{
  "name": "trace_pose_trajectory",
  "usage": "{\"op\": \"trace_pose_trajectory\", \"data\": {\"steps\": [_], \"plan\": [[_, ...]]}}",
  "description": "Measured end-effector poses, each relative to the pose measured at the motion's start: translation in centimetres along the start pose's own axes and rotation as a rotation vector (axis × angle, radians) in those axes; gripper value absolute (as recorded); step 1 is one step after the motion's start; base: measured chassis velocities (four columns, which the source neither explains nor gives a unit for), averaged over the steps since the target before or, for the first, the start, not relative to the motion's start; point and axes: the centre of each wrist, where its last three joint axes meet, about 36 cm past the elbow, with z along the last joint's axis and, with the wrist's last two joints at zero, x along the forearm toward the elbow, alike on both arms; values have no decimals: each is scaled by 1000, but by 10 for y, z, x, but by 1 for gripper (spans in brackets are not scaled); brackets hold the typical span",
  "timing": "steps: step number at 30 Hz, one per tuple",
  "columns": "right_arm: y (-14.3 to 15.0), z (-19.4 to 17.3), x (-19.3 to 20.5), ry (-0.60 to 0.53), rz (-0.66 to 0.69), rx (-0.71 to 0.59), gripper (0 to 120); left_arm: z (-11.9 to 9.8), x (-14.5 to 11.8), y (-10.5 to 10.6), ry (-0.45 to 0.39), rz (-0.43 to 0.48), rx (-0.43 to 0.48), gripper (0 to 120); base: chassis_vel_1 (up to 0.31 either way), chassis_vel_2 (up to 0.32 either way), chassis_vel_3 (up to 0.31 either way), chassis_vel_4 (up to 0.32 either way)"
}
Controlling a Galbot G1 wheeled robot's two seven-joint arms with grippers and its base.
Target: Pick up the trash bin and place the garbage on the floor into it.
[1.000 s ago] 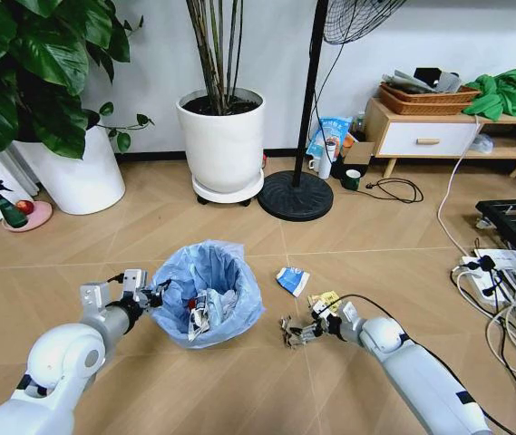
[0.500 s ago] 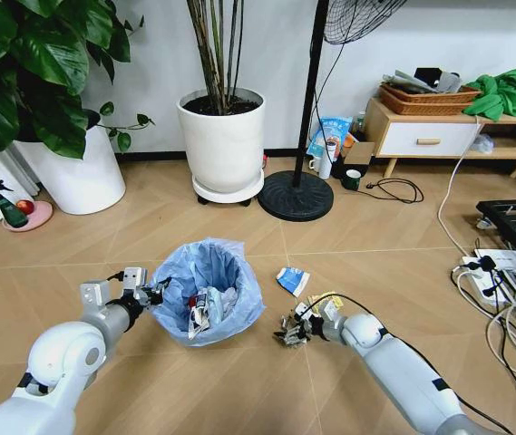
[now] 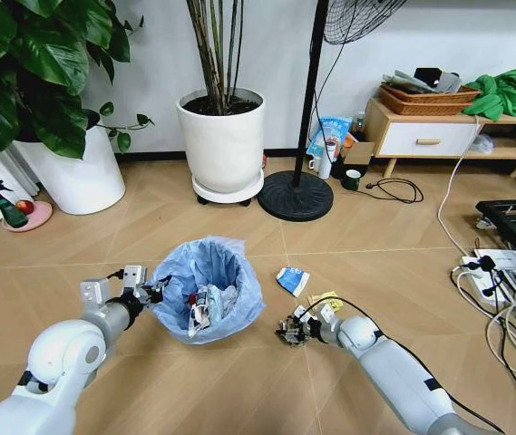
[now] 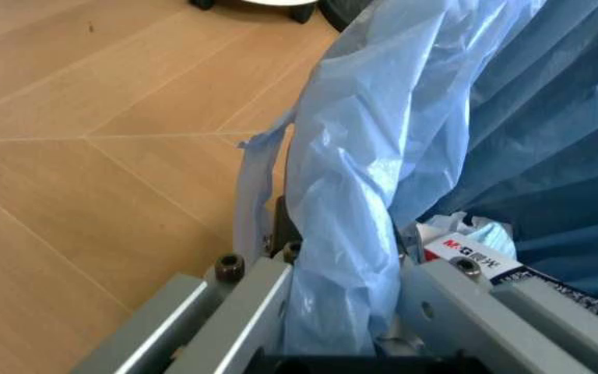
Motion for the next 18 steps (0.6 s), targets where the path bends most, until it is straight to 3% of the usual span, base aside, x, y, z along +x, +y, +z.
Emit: {"op": "trace_pose_trajectory", "data": {"steps": [10, 18], "plan": [[-2, 5, 3, 2, 21, -19, 12, -1, 0, 0, -2, 1, 0, 0, 0, 0, 0, 0], [1, 7, 5, -4, 42, -49, 0, -1, 0, -1, -2, 1, 1, 0, 0, 0, 0, 0]]}}
